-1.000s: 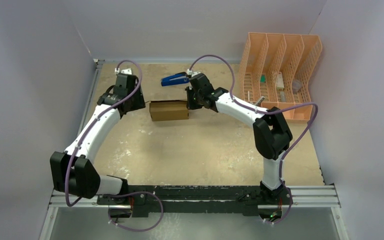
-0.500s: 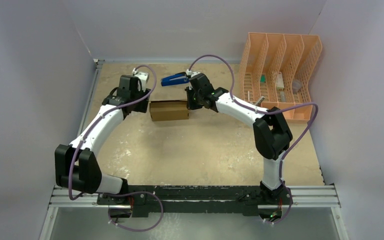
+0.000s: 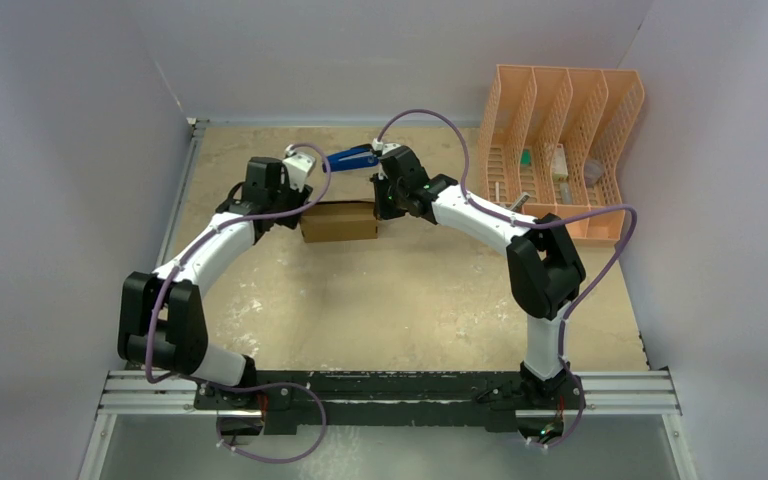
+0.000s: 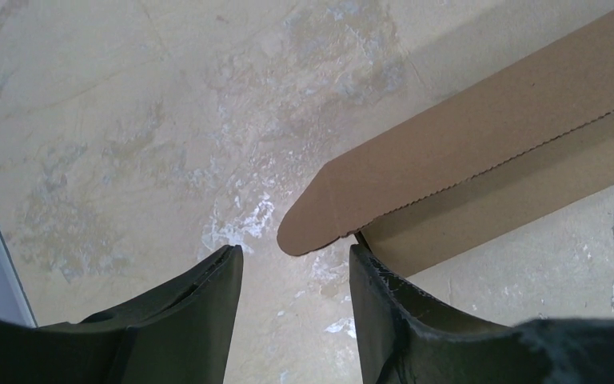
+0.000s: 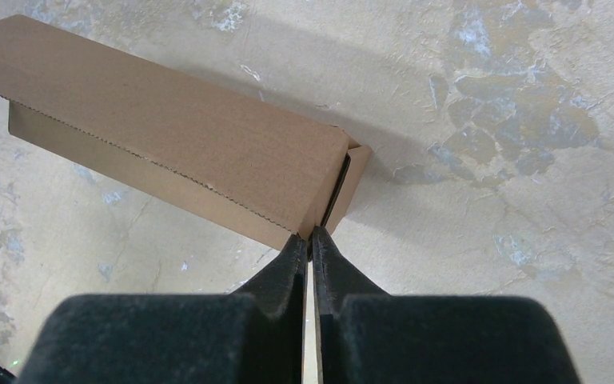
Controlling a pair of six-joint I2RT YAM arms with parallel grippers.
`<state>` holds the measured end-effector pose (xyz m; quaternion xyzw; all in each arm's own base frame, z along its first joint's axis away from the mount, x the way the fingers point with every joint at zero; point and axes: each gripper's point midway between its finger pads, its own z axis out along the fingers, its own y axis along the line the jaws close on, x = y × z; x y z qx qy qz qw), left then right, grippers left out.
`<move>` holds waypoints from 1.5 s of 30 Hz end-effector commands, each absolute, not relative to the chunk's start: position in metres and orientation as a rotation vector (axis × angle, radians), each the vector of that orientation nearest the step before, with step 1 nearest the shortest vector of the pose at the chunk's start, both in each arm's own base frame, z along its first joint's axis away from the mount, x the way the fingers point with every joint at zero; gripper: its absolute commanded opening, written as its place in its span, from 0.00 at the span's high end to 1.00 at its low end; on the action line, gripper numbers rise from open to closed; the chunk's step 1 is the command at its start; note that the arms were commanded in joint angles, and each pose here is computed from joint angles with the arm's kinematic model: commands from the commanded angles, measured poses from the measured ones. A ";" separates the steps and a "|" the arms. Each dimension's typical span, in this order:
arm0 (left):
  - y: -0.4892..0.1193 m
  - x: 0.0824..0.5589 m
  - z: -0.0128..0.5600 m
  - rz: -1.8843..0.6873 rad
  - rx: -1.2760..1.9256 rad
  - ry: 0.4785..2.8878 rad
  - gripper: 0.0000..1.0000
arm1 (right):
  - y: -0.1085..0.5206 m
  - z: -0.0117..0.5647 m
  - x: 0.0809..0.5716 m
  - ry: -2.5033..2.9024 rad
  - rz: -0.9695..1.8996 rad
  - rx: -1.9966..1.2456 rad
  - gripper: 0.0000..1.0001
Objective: Fold the paper box
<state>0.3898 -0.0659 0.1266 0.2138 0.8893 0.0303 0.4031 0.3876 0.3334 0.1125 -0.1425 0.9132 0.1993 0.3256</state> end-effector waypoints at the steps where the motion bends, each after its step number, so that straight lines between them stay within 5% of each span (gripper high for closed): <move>1: -0.071 0.408 0.137 0.069 0.581 2.161 0.50 | 0.321 0.107 0.373 2.451 0.488 -0.410 0.96; 5: -0.073 0.410 0.137 0.062 0.577 2.174 0.59 | 0.324 0.106 0.371 2.454 0.507 -0.422 0.96; 9: -0.079 0.411 0.139 0.017 0.570 2.168 0.80 | 0.325 0.106 0.370 2.455 0.514 -0.425 0.97; 17: -0.081 0.412 0.154 -0.005 0.533 2.155 0.96 | 0.326 0.102 0.370 2.462 0.516 -0.425 0.97; 38: -0.089 0.396 0.131 -0.131 0.198 2.431 1.00 | 0.330 0.103 0.376 2.441 0.493 -0.458 0.97; 45: -0.092 0.381 0.125 -0.119 0.174 2.425 1.00 | 0.337 0.127 0.371 2.410 0.589 -0.392 0.80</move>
